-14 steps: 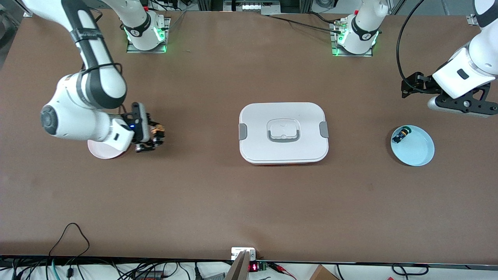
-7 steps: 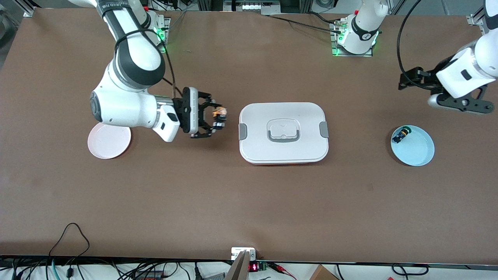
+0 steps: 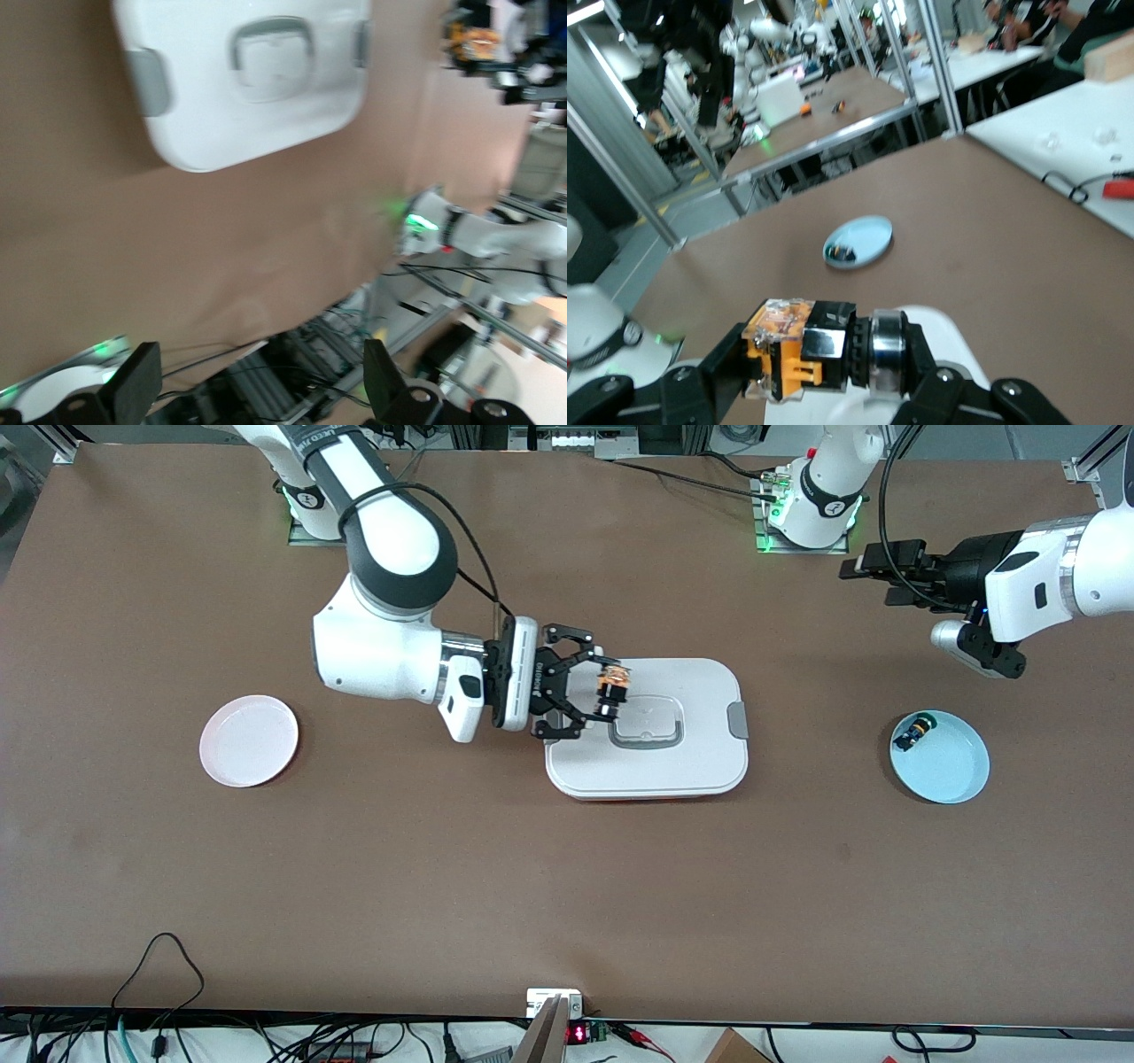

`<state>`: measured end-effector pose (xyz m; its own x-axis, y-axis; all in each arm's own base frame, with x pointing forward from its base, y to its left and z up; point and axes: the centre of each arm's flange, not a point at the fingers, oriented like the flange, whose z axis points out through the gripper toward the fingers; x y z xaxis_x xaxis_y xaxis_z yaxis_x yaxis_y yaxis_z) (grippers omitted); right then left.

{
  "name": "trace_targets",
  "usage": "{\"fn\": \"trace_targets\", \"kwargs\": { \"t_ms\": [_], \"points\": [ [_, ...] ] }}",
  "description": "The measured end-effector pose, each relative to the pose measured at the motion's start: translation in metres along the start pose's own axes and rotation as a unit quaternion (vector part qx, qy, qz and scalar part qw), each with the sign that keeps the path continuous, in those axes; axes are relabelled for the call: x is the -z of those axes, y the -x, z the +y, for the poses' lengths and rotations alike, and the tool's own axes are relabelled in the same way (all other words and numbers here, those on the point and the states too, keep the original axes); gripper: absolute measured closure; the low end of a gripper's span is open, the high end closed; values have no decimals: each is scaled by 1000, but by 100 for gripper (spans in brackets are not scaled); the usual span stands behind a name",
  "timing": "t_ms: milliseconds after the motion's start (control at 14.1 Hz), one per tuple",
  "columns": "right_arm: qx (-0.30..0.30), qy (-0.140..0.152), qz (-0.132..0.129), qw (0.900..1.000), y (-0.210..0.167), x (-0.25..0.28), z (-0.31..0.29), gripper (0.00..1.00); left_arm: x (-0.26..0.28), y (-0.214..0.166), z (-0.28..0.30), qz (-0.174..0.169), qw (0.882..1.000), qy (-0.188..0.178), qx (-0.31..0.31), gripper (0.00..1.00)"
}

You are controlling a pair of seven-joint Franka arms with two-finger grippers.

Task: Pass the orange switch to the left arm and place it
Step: 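Hold the switch over the box while the left gripper reaches it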

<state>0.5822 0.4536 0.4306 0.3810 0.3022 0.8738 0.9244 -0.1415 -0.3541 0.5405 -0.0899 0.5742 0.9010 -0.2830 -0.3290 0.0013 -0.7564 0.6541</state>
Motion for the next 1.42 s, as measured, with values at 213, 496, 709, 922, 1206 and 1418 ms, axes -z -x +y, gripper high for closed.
{"fn": "trace_targets", "kwargs": {
  "t_ms": [213, 496, 709, 922, 1206, 1418],
  "points": [
    [-4, 12, 58, 998, -24, -27, -18, 26, -34, -29, -5, 13, 990, 143, 6, 0],
    [-1, 16, 101, 995, -21, -48, -27, 26, -50, -57, -16, 68, 956, 282, 39, 0],
    [-1, 17, 108, 994, -20, -48, -25, 26, -52, -66, -24, 103, 942, 318, 31, 0],
    [0, 18, 109, 994, -22, -48, -26, 26, -77, -81, -44, 134, 915, 380, 16, 0],
    [26, 20, 108, 994, -22, -48, -25, 26, -119, -105, -45, 145, 897, 417, 9, 0],
    [38, 22, 108, 993, -21, -48, -24, 26, -140, -113, -29, 139, 889, 436, 8, 2]
  ]
}}
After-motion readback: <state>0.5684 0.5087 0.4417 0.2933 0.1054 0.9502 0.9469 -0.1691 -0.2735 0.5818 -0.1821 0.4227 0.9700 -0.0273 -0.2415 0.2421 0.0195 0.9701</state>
